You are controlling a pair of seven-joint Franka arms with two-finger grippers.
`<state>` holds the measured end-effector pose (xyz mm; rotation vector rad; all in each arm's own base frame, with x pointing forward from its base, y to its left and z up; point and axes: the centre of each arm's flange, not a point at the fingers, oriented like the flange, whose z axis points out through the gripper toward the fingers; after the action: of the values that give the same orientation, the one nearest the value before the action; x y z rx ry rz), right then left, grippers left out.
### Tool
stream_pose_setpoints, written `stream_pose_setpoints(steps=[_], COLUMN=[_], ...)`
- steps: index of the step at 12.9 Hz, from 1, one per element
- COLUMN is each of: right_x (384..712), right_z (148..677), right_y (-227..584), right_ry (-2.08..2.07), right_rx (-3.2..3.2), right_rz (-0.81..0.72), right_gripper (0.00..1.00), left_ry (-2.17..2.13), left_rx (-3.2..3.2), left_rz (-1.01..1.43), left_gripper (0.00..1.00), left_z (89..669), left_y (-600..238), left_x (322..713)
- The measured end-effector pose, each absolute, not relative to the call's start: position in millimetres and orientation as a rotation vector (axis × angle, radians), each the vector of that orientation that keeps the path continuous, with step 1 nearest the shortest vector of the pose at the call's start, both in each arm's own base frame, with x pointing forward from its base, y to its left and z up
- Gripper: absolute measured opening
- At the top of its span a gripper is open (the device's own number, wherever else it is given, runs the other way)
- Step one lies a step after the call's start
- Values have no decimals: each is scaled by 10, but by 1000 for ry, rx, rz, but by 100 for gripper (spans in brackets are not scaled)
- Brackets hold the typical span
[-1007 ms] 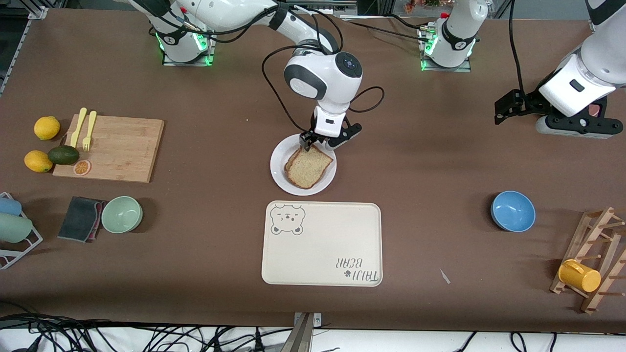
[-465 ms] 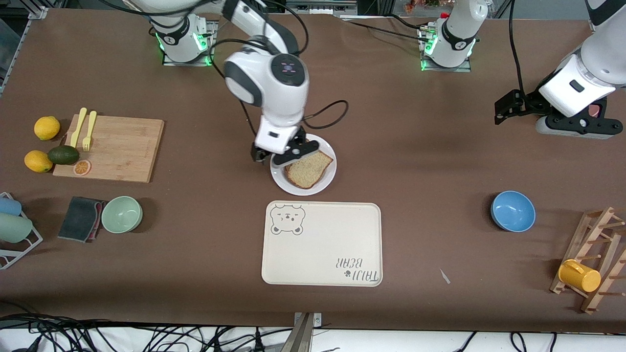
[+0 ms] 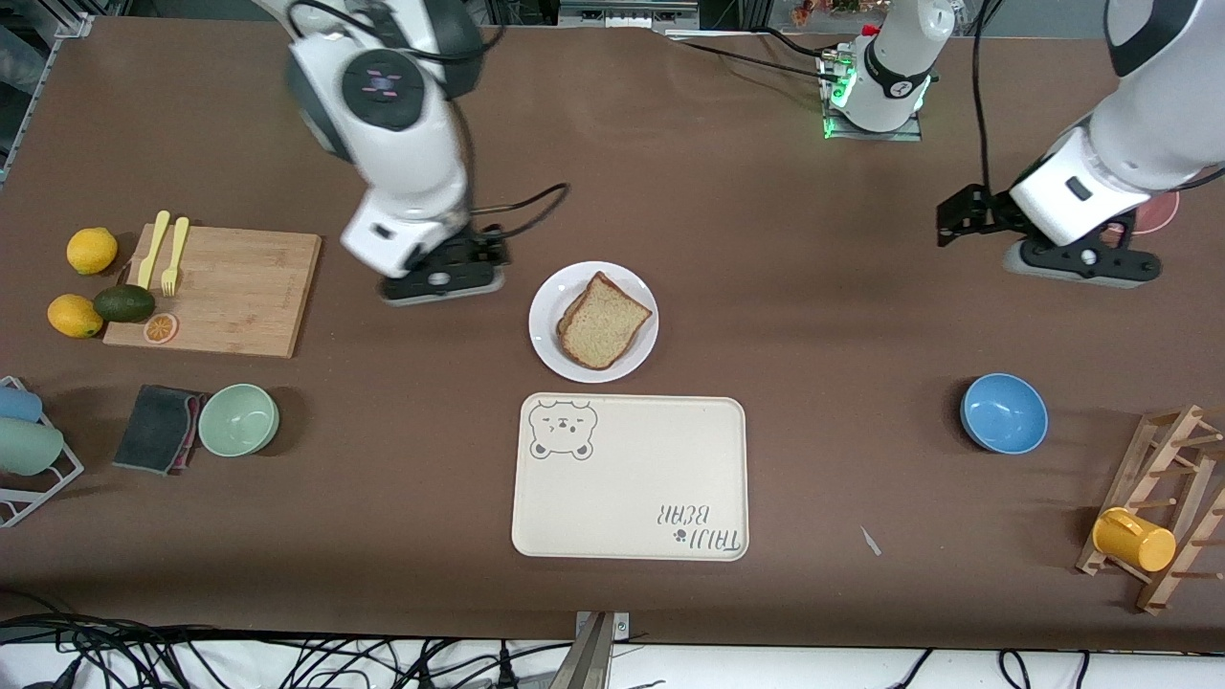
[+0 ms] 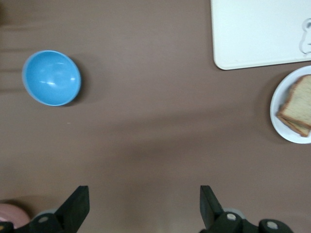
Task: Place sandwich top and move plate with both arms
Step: 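Release the bread and retract the right gripper while the left gripper reaches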
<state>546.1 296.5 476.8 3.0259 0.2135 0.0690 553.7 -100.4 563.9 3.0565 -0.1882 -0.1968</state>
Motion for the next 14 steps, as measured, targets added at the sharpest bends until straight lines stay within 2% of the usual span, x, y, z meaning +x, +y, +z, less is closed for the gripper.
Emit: stream_pose_setpoints(steps=[3, 6, 9, 13, 14], right_x=[5581, 5699, 5722, 5686, 5676], right_z=[4950, 5050, 5171, 5517, 5613], right_y=[2054, 1323, 931, 613, 614], right_ry=[-21, -70, -93, -82, -80], right_rx=[3049, 3097, 3124, 3171, 3171], right_rz=[-9, -74, -69, -76, -70], right_gripper=[100, 100, 100, 100, 100], left_ry=[-190, -159, -109, -125, -153], left_rx=[2941, 2792, 2660, 2532, 2488], left_rz=[-285, -417, -433, -320, -308], left_gripper=[100, 100, 100, 100, 97], left_z=[5372, 4791, 4125, 3397, 3213], left_y=[-1224, -1492, -1880, -2451, -2520], left_x=[5604, 5775, 6000, 6171, 6184])
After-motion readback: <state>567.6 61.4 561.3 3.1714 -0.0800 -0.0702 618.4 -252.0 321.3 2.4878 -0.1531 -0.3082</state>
